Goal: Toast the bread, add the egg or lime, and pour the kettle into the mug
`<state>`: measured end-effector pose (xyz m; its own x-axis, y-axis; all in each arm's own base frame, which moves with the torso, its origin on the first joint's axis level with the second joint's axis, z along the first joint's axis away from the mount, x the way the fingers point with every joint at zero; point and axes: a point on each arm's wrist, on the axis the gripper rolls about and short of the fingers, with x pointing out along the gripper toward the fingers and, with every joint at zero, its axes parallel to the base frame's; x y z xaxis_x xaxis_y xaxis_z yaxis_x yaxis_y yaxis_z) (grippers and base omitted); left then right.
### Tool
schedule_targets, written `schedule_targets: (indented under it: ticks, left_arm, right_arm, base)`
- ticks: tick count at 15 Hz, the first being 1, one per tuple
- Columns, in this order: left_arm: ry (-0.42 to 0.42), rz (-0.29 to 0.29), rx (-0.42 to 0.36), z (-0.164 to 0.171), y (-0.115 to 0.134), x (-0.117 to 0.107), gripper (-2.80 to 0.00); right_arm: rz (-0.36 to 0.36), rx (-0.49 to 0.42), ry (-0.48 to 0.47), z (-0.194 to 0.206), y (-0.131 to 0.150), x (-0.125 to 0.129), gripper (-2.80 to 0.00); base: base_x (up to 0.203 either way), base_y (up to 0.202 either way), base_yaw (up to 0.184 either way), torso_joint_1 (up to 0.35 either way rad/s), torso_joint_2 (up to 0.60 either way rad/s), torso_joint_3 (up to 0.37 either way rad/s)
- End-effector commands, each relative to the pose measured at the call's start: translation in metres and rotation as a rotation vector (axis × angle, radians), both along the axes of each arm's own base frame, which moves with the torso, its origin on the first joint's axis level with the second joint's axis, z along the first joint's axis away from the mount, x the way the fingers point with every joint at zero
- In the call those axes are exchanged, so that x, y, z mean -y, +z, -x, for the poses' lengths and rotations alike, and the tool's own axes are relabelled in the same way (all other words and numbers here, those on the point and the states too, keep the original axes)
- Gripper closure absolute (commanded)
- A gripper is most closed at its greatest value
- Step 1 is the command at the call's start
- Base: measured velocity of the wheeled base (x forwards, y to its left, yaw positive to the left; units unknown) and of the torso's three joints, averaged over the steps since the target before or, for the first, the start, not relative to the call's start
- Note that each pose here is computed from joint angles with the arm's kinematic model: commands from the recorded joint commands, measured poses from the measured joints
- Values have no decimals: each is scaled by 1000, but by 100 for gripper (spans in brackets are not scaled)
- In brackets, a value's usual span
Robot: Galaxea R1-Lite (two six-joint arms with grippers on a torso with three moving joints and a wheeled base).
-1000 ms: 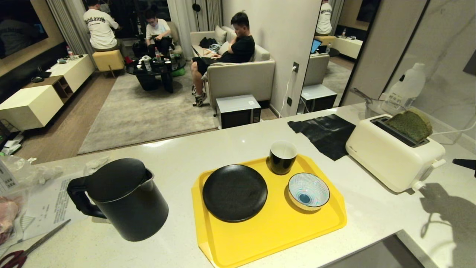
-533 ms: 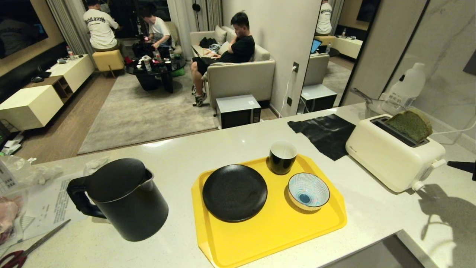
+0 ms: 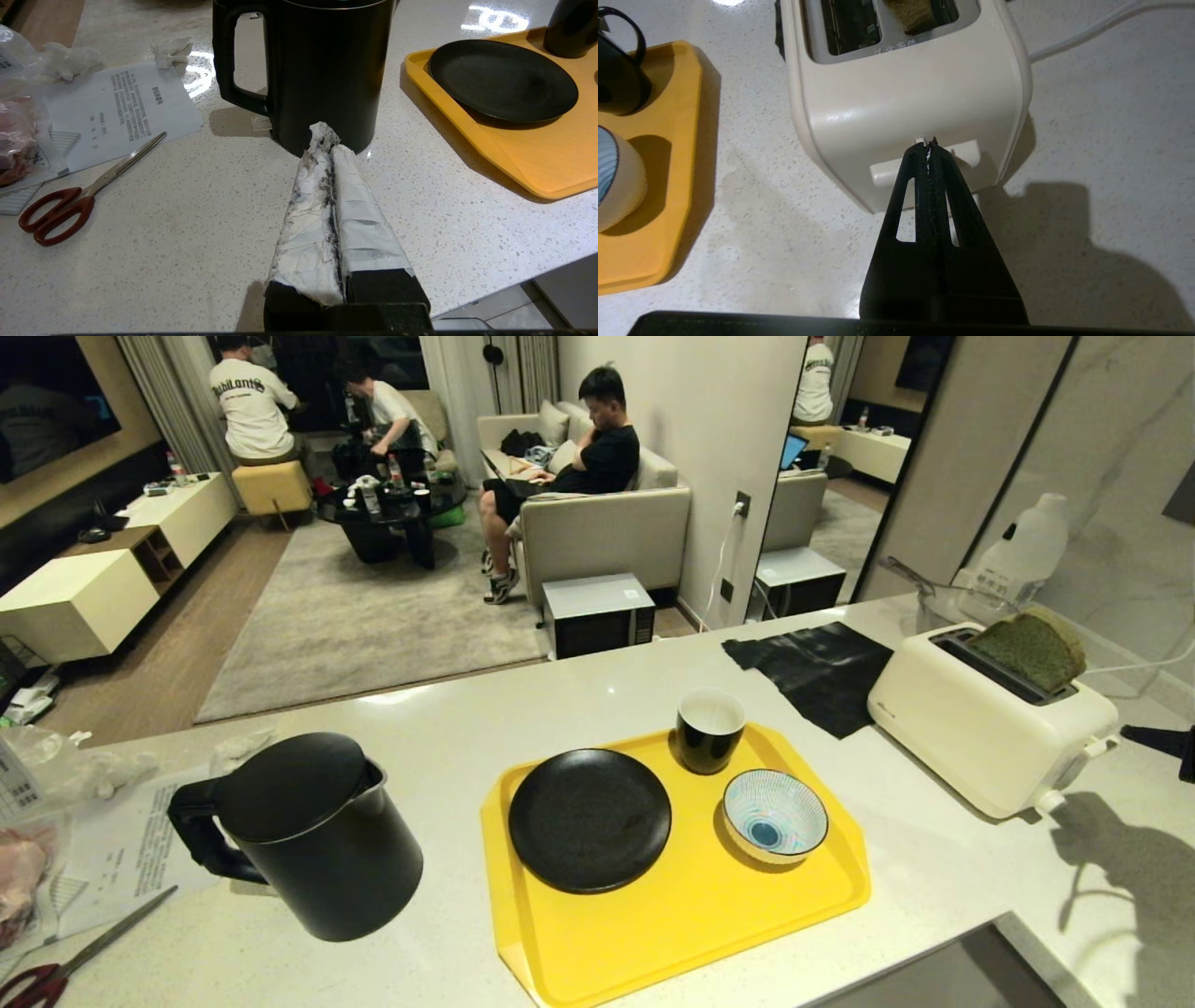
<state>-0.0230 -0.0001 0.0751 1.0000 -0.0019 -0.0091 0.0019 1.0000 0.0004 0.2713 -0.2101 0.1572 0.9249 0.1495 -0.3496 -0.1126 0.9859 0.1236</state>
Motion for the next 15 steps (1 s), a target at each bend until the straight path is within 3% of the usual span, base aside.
schedule_targets:
  ticks: [1, 4, 15]
  left_arm:
    - [0, 0, 3, 0, 0, 0, 0]
    - [0, 0, 3, 0, 0, 0, 0]
    - [0, 0, 3, 0, 0, 0, 0]
  right_arm:
    - [-9, -10, 5, -3, -7, 2, 0]
    - [19, -16, 20, -3, -12, 3, 0]
    - [2, -10, 69, -6, -15, -4, 0]
  base:
    - [0, 0, 0, 0, 0, 0]
    - [0, 0, 0, 0, 0, 0]
    - [0, 0, 0, 0, 0, 0]
